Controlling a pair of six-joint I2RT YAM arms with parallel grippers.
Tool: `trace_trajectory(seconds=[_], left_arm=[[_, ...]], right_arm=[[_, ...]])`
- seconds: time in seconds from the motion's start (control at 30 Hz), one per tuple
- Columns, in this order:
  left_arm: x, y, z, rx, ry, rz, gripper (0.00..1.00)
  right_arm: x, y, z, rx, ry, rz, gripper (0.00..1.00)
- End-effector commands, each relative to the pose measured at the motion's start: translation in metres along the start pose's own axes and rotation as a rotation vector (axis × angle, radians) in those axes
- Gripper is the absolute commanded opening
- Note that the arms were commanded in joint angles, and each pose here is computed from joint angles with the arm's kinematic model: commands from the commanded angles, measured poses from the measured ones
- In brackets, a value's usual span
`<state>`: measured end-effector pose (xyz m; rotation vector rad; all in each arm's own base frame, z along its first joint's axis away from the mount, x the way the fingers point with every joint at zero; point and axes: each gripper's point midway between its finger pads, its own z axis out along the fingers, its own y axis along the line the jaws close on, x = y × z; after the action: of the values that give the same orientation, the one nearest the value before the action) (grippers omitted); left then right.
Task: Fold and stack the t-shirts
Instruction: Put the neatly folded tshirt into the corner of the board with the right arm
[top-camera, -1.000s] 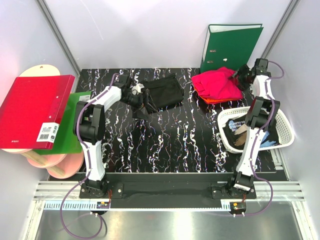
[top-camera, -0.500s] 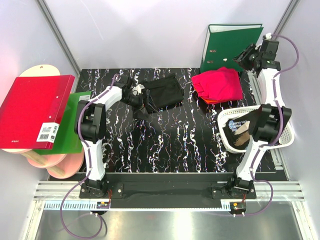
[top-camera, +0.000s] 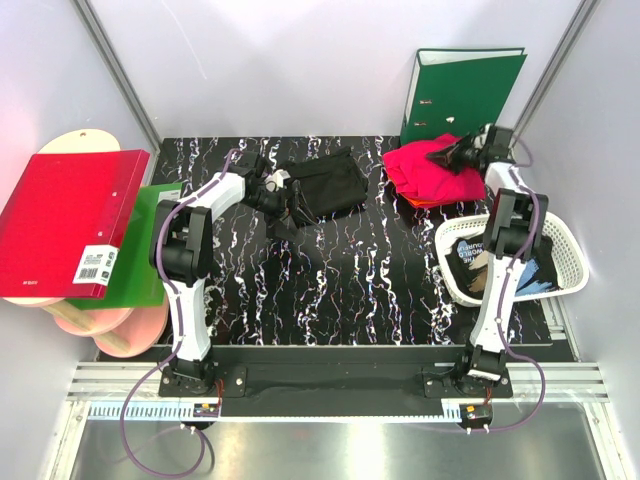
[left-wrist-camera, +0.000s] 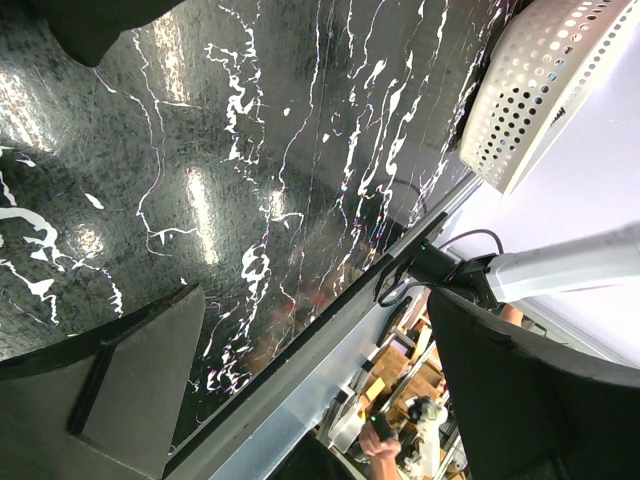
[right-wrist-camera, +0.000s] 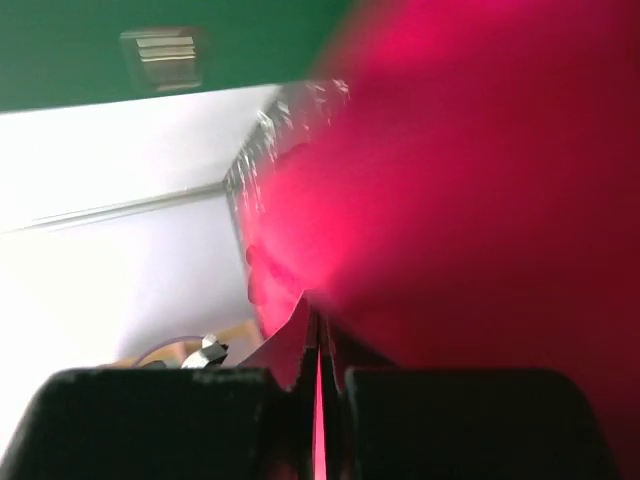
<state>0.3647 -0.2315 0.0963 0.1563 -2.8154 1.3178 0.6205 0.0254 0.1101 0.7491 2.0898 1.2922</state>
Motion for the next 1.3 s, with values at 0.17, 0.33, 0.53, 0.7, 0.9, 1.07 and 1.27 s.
trace_trajectory(seconds=[0.17, 0.33, 0.53, 0.7, 0.9, 1.07, 1.27], left_arm=[[-0.003, -0.015, -0.007, 0.046, -0.003, 0.05, 0.99], [-0.003, -0.014, -0.009, 0.05, -0.001, 0.051, 0.99], [-0.013, -0.019, -0.02, 0.031, -0.055, 0.09, 0.99], [-0.046, -0.013, -0.044, -0.052, -0.231, 0.072, 0.99], [-0.074, 0.002, -0.056, -0.153, -0.38, 0.034, 0.99], [-0.098, 0.018, -0.055, -0.223, -0.447, -0.051, 0.99], [-0.122, 0.021, -0.046, -0.229, -0.48, -0.137, 0.99]], right_arm=[[-0.01, -0.02, 0.03, -0.01, -0.02, 0.071, 0.0], [-0.023, -0.004, 0.023, -0.003, -0.081, 0.0, 0.0], [-0.012, 0.088, -0.023, -0.089, -0.099, -0.16, 0.39], [0.035, 0.164, -0.045, -0.135, -0.052, -0.307, 0.94], [0.114, 0.165, -0.005, -0.043, 0.151, -0.375, 1.0], [0.172, 0.11, 0.036, 0.237, 0.297, -0.465, 0.99], [0.181, 0.049, 0.042, 0.48, 0.304, -0.485, 0.98]])
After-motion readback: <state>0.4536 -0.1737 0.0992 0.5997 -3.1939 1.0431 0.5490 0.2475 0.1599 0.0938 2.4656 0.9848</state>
